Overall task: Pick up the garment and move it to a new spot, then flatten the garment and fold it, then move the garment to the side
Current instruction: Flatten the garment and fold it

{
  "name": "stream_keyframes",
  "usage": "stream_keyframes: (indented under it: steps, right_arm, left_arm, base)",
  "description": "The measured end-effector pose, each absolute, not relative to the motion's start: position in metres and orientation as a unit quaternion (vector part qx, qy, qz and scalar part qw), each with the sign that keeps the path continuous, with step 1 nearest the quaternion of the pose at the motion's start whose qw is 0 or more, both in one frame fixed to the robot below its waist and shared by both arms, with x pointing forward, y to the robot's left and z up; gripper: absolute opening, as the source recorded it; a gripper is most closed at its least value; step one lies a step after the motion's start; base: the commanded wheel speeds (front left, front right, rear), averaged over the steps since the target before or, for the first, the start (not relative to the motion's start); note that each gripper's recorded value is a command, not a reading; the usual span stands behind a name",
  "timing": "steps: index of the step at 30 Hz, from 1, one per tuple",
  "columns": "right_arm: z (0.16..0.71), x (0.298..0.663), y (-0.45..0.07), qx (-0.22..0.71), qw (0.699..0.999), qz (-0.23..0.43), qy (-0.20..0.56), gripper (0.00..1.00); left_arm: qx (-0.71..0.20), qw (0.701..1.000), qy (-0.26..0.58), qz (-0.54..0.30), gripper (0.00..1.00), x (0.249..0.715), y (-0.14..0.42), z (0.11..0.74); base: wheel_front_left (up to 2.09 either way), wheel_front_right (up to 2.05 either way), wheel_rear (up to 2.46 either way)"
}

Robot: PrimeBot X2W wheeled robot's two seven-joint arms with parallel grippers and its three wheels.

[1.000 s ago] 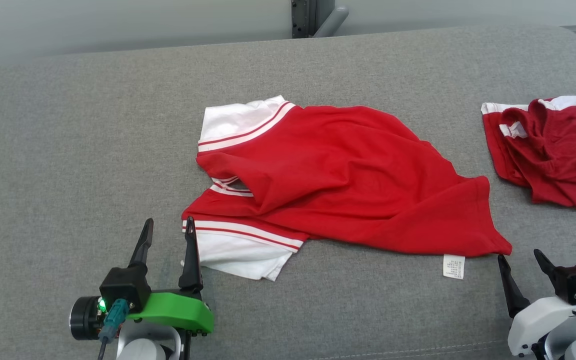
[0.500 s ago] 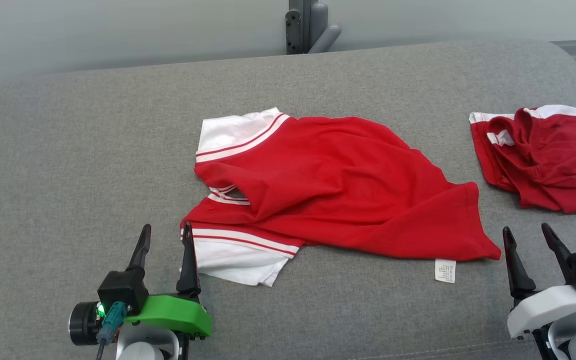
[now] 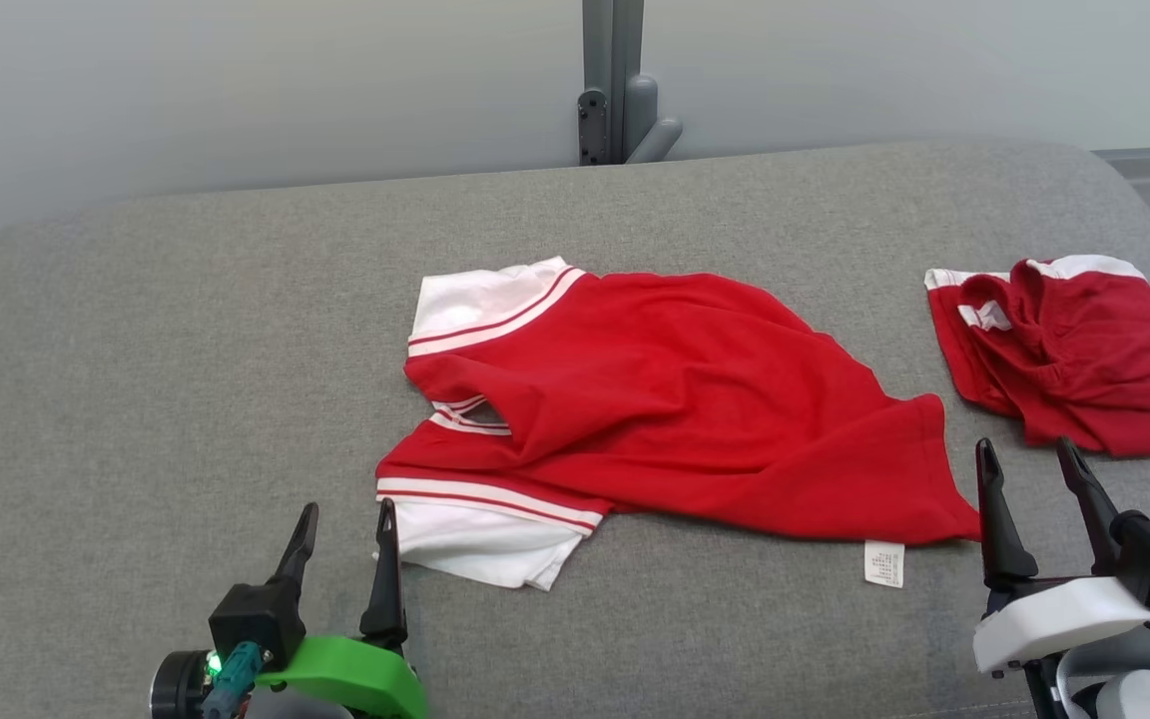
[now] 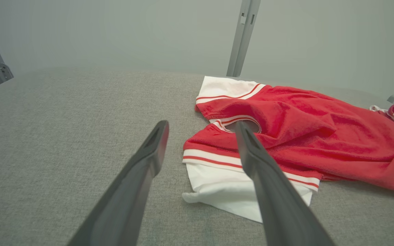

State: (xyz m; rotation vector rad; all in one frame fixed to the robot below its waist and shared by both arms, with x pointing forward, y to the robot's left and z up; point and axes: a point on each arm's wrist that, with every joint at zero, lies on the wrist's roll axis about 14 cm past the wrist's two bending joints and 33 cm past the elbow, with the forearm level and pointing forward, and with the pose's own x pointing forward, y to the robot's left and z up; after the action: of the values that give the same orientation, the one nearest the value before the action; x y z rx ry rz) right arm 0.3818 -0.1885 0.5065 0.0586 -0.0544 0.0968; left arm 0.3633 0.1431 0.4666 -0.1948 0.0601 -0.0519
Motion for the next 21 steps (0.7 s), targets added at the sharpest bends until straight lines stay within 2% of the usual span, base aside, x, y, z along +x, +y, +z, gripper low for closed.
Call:
stream_keyframes:
  steps: [21]
  right_arm:
    - [0.512, 0.368, -0.175, 0.055, 0.997, 0.047, -0.041, 1.0]
  left_arm:
    - [-0.097, 0.994, 0.045, -0.031, 1.0, 0.343, 0.142, 0.456]
  base:
    - [0.0, 0.0, 0.0]
